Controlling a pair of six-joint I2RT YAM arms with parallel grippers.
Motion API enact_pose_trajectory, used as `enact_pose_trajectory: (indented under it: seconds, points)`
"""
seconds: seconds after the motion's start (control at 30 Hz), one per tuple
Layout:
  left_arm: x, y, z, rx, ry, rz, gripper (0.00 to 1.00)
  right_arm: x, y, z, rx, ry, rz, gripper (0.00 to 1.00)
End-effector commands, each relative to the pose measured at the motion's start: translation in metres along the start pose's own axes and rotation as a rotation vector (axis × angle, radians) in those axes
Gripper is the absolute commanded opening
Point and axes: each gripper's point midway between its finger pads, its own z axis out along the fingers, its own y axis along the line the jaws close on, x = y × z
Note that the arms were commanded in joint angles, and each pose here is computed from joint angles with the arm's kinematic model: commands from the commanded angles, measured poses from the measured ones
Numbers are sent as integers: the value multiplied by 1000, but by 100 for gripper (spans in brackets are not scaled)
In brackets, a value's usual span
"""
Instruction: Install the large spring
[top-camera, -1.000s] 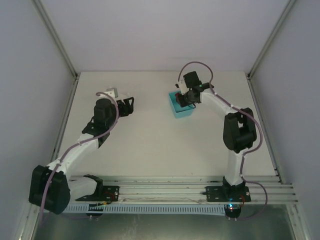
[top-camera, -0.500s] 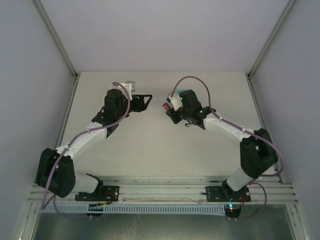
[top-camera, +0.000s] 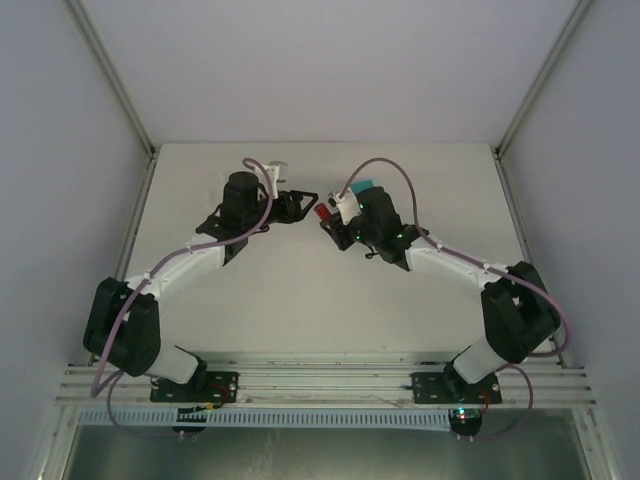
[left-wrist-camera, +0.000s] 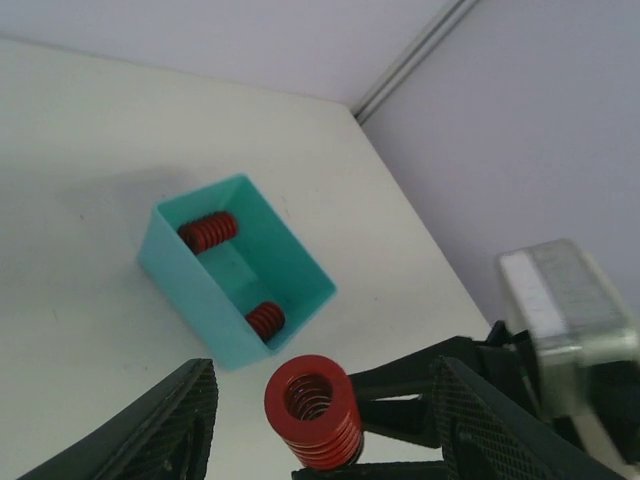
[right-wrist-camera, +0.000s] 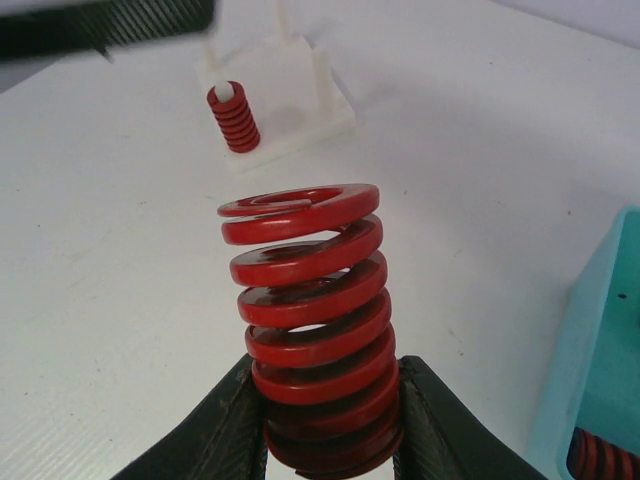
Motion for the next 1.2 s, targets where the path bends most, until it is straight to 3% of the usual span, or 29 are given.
enact_pose_trajectory:
  seconds: [0.0, 0.43, 0.6, 0.73, 0.83, 1.1, 1.17]
  points:
    - [5, -9, 9, 39, 45, -30, 62, -30, 12, -14, -25, -110, -20, 9]
    - [21, -15, 23, 93, 111, -82, 52, -31, 24, -14, -42, -120, -57, 9]
    - [24, -19, 21, 113, 119, -89, 38, -29, 25, -13, -38, -115, -60, 10]
    - [28, -22, 19, 136, 133, -106, 16, -27, 25, -10, -40, -105, -61, 14]
    - [26, -26, 17, 149, 121, -112, 0, -23, 25, -8, -39, -87, -54, 26]
    - [-10, -18, 7, 69, 25, -56, 0, -2, 17, -23, 17, -12, 34, 99]
    - [-29, -3, 1, -10, -33, -22, 0, 5, 13, -32, 46, 14, 59, 99]
